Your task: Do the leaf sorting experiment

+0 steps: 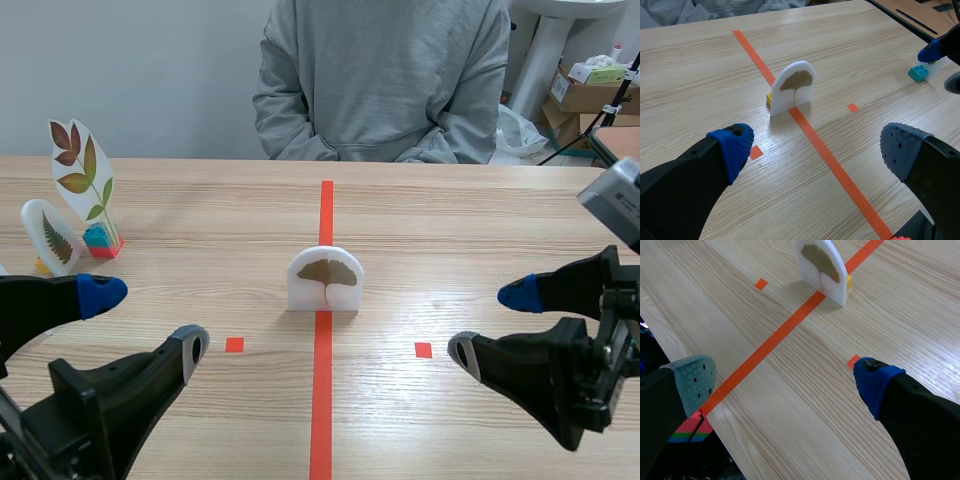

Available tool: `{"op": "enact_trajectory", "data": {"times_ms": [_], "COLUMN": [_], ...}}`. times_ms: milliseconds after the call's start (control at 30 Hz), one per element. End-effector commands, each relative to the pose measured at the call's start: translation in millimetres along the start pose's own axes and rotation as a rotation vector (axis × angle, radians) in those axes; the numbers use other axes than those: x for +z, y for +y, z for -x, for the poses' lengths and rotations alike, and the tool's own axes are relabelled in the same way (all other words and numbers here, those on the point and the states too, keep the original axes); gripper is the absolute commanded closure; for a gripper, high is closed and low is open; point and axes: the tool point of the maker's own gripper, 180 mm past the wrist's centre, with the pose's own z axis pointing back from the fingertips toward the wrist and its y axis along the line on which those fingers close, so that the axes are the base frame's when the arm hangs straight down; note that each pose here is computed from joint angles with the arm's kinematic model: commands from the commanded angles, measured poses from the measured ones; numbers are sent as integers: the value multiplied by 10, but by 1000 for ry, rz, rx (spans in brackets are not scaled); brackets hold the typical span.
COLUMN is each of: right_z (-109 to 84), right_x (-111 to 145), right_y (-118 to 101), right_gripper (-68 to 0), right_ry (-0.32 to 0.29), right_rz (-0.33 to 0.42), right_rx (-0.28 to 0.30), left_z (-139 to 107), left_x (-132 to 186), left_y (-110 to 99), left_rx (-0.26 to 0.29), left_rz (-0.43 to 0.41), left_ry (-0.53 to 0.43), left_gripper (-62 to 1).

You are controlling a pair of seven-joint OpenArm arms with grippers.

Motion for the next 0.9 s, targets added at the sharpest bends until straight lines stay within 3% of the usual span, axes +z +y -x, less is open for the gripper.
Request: {"op": "enact_trajectory", "data": {"times_ms": [0,200,533,633,867], "right_z": [-112,-66,-427,-463,-629], "right_x": [17,46,130,151,-1], "right_y": [-106,-524,-1140,-1300,-1377], "right_gripper": [-560,-560,-560,-560,-560], "right_ry": [-31,-16,-146,-136,-56], "right_rz": [15,94,202,236,221], "right_rx": [26,12,12,13,153], "left_z": [-73,-74,-74,-74,-75], "left_x": [3,2,2,2,2], "left_y": [-30,-30,-30,-30,-30], "left_rx": [2,2,2,2,2], "left_rz": [7,7,7,7,7], "left_ry": [-26,-26,-26,-26,-27], "left_gripper": [-542,-542,-542,-542,-542]}}
